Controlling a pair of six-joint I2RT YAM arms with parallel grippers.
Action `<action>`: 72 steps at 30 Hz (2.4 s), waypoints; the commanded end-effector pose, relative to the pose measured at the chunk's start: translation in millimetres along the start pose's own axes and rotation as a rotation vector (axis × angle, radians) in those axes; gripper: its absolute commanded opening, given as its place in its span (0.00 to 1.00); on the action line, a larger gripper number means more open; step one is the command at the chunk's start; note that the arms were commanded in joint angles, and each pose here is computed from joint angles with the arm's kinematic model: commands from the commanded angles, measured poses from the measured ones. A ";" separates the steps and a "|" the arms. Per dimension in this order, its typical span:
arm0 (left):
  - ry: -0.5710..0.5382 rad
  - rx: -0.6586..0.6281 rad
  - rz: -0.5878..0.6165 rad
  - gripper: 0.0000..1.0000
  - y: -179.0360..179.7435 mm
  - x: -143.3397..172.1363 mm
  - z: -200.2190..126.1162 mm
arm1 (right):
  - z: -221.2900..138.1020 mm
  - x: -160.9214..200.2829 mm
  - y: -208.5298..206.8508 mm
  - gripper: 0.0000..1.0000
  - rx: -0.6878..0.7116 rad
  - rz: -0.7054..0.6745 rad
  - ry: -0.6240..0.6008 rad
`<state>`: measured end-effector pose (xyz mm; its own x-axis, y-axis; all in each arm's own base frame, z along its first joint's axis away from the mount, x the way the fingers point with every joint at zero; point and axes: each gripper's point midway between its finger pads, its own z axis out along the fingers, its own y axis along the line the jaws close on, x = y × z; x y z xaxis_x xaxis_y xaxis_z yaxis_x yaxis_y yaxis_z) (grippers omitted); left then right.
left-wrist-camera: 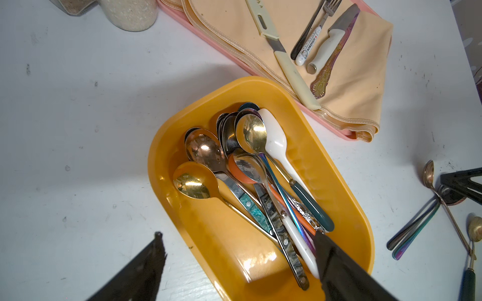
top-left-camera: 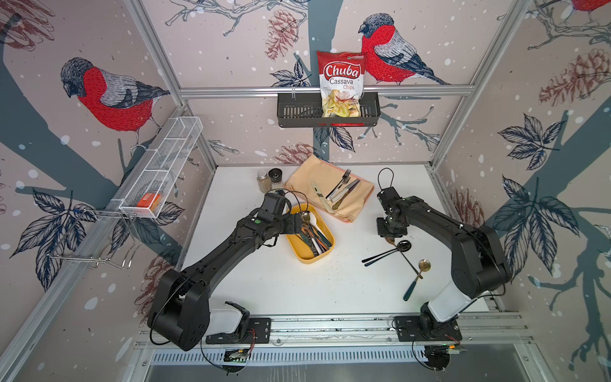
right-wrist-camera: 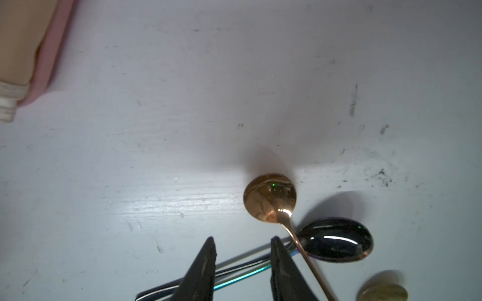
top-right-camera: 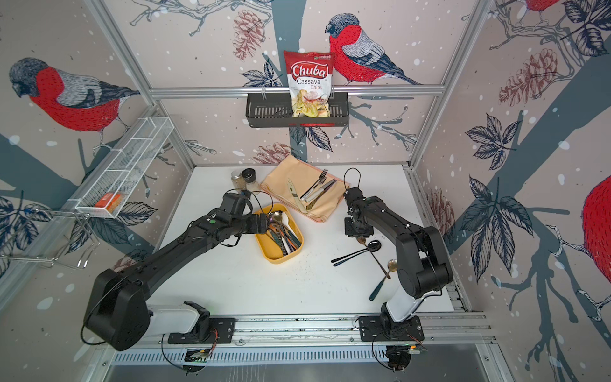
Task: Put the spoon into the storage box
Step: Place the spoon in the storage box, then move the spoon at the center of the board.
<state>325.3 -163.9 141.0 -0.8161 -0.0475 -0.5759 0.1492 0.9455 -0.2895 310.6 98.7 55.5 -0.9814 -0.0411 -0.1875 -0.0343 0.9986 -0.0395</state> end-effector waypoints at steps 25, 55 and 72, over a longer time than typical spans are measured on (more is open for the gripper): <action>0.028 -0.032 -0.016 0.91 5.8 7.5 1.2 | 34.2 16.6 -29.8 0.39 0.026 0.019 0.064; 0.032 -0.047 -0.020 0.91 8.9 8.8 3.0 | 45.0 -2.2 4.3 0.18 -0.079 0.028 0.085; 0.025 -0.048 -0.016 0.91 9.0 8.0 2.2 | 45.4 -8.7 15.2 0.27 -0.076 0.008 0.091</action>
<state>322.1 -157.5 130.5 -0.8348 -0.0549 -0.5479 0.1113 0.9576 -0.2656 336.5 115.9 16.3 -0.9900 -0.0308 -0.1376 -0.0382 0.9979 0.0516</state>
